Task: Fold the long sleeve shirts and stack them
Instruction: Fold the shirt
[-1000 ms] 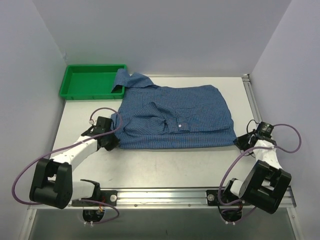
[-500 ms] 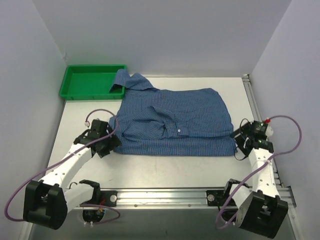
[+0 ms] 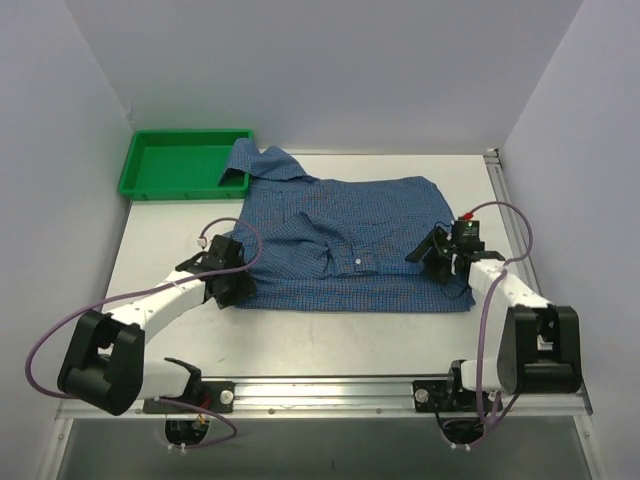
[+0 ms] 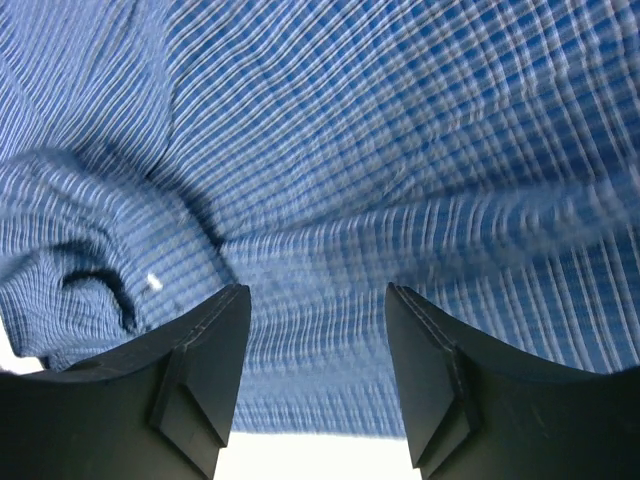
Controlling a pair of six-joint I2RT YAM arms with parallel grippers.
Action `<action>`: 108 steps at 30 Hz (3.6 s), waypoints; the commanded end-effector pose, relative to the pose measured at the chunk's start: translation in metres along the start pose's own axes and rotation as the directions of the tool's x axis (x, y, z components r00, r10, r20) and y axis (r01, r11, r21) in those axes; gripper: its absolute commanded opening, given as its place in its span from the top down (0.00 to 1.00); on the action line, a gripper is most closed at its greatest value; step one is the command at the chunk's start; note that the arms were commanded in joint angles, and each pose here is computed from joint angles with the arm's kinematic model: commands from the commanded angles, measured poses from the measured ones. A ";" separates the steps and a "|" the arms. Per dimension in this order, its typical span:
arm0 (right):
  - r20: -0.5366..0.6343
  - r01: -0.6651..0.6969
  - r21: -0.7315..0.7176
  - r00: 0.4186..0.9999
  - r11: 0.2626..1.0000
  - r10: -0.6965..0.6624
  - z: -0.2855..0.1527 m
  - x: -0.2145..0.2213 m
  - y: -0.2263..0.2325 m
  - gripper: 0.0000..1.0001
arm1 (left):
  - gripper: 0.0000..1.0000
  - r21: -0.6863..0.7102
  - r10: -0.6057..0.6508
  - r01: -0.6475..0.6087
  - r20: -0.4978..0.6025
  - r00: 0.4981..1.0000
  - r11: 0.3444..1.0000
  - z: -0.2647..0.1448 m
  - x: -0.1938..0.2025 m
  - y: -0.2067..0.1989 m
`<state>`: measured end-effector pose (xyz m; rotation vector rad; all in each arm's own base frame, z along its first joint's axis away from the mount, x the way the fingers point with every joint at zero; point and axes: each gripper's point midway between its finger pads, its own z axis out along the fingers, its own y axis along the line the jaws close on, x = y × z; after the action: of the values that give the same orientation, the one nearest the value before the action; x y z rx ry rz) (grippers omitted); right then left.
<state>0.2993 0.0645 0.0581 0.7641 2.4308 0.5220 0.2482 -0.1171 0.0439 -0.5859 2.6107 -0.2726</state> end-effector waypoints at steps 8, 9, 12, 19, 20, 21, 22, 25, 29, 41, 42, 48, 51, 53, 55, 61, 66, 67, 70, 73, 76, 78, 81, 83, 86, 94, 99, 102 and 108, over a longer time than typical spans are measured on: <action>0.067 -0.242 0.013 0.968 0.970 0.240 0.038 -0.048 -0.054 0.47 | 0.39 -0.132 -0.098 0.089 -0.064 0.993 0.987 0.037 0.034 0.048; 0.068 -0.259 0.029 0.964 0.965 0.257 0.040 -0.049 -0.062 0.47 | 0.39 -0.135 -0.103 0.093 -0.069 0.992 0.987 0.037 0.036 0.050; 0.110 -0.310 0.070 0.947 0.948 0.301 0.039 -0.060 -0.085 0.47 | 0.39 -0.141 -0.118 0.108 -0.071 0.990 0.984 0.034 0.040 0.057; 0.180 -0.157 0.097 0.974 0.983 0.138 0.011 -0.091 -0.066 0.47 | 0.38 -0.086 -0.126 0.119 -0.073 0.989 0.989 0.015 0.038 0.051; 0.170 -0.041 0.097 0.985 0.994 0.024 0.005 -0.092 -0.044 0.47 | 0.37 -0.073 -0.120 0.115 -0.072 0.990 0.991 0.011 0.035 0.048; 0.174 0.029 0.127 0.983 0.991 -0.051 -0.003 -0.091 -0.035 0.47 | 0.36 -0.047 -0.105 0.103 -0.057 0.993 0.994 0.007 0.030 0.043; 0.171 0.094 0.121 0.979 0.988 -0.114 -0.007 -0.091 -0.022 0.46 | 0.34 -0.035 -0.095 0.093 -0.050 0.994 0.995 0.003 0.026 0.040; 0.132 0.271 0.033 0.953 0.962 -0.273 -0.013 -0.075 0.023 0.43 | 0.27 0.022 -0.045 0.046 -0.012 0.999 0.999 -0.013 0.008 0.024; 0.050 0.400 -0.081 0.916 0.913 -0.397 -0.006 -0.042 0.067 0.40 | 0.11 0.075 0.040 -0.044 0.049 0.998 0.996 -0.037 -0.019 0.004; -0.206 0.505 -0.140 0.826 0.852 -0.524 0.054 0.032 0.110 0.40 | 0.04 0.172 0.254 -0.276 0.137 0.957 0.946 -0.047 -0.040 -0.018; -0.237 0.503 -0.140 0.819 0.853 -0.522 0.060 0.040 0.106 0.40 | 0.04 0.178 0.268 -0.291 0.142 0.953 0.940 -0.048 -0.040 -0.019; -0.271 0.542 -0.136 0.785 0.829 -0.558 0.071 0.051 0.107 0.48 | 0.04 0.175 0.279 -0.305 0.157 0.947 0.936 -0.047 -0.042 -0.018; -0.259 0.580 -0.122 0.764 0.805 -0.590 0.066 0.047 0.112 0.67 | 0.04 0.173 0.277 -0.301 0.151 0.949 0.938 -0.046 -0.041 -0.018; -0.225 0.637 -0.100 0.734 0.764 -0.641 0.057 0.033 0.122 0.84 | 0.04 0.173 0.274 -0.299 0.152 0.950 0.938 -0.046 -0.041 -0.018; -0.170 0.694 -0.089 0.696 0.715 -0.697 0.047 0.017 0.140 0.93 | 0.04 0.174 0.272 -0.296 0.148 0.951 0.939 -0.045 -0.040 -0.017; -0.056 0.805 0.006 0.593 0.593 -0.803 0.022 -0.022 0.175 1.00 | 0.04 0.179 0.265 -0.289 0.148 0.953 0.940 -0.046 -0.040 -0.018; 0.078 0.860 0.080 0.499 0.505 -0.863 -0.001 -0.052 0.220 1.00 | 0.04 0.187 0.263 -0.286 0.137 0.955 0.940 -0.045 -0.037 -0.018; 0.096 0.860 0.101 0.493 0.501 -0.865 -0.004 -0.059 0.225 1.00 | 0.04 0.188 0.263 -0.286 0.135 0.955 0.940 -0.045 -0.037 -0.018; 0.158 0.880 0.138 0.433 0.454 -0.888 -0.018 -0.070 0.250 1.00 | 0.04 0.189 0.264 -0.284 0.122 0.957 0.940 -0.043 -0.035 -0.018; 0.213 0.889 0.202 0.369 0.410 -0.905 -0.030 -0.085 0.273 1.00 | 0.04 0.192 0.267 -0.283 0.105 0.958 0.940 -0.041 -0.032 -0.018; 0.240 0.895 0.252 0.310 0.368 -0.920 -0.037 -0.094 0.292 1.00 | 0.04 0.194 0.267 -0.281 0.097 0.959 0.940 -0.040 -0.031 -0.018; 0.248 0.893 0.274 0.292 0.356 -0.924 -0.036 -0.099 0.299 1.00 | 0.04 0.195 0.266 -0.280 0.093 0.959 0.940 -0.040 -0.030 -0.018; 0.270 0.897 0.281 0.266 0.340 -0.925 -0.039 -0.102 0.312 1.00 | 0.04 0.195 0.265 -0.278 0.088 0.960 0.941 -0.039 -0.029 -0.017; 0.284 0.903 0.273 0.253 0.331 -0.925 -0.041 -0.100 0.320 1.00 | 0.04 0.193 0.266 -0.277 0.079 0.961 0.941 -0.038 -0.027 -0.016; 0.277 0.921 0.251 0.228 0.299 -0.933 -0.039 -0.087 0.323 1.00 | 0.04 0.191 0.267 -0.274 0.063 0.962 0.943 -0.036 -0.025 -0.016; 0.194 0.944 0.188 0.235 0.271 -0.953 -0.047 -0.041 0.285 0.99 | 0.05 0.168 0.251 -0.256 0.046 0.967 0.952 -0.032 -0.024 -0.010; 0.089 0.957 0.061 0.278 0.284 -0.956 -0.067 -0.006 0.241 0.99 | 0.05 0.165 0.244 -0.247 0.041 0.969 0.955 -0.031 -0.025 -0.009; -0.018 0.954 0.001 0.300 0.300 -0.954 -0.076 0.014 0.211 0.99 | 0.05 0.164 0.238 -0.241 0.036 0.971 0.957 -0.030 -0.025 -0.008; -0.233 0.914 -0.134 0.347 0.384 -0.908 -0.090 0.049 0.162 0.98 | 0.05 0.167 0.234 -0.237 0.036 0.971 0.957 -0.030 -0.026 -0.008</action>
<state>0.3200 0.2163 0.2062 -0.8163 2.4140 0.0173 0.2546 -0.1090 0.0797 -0.2048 2.5911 -0.3866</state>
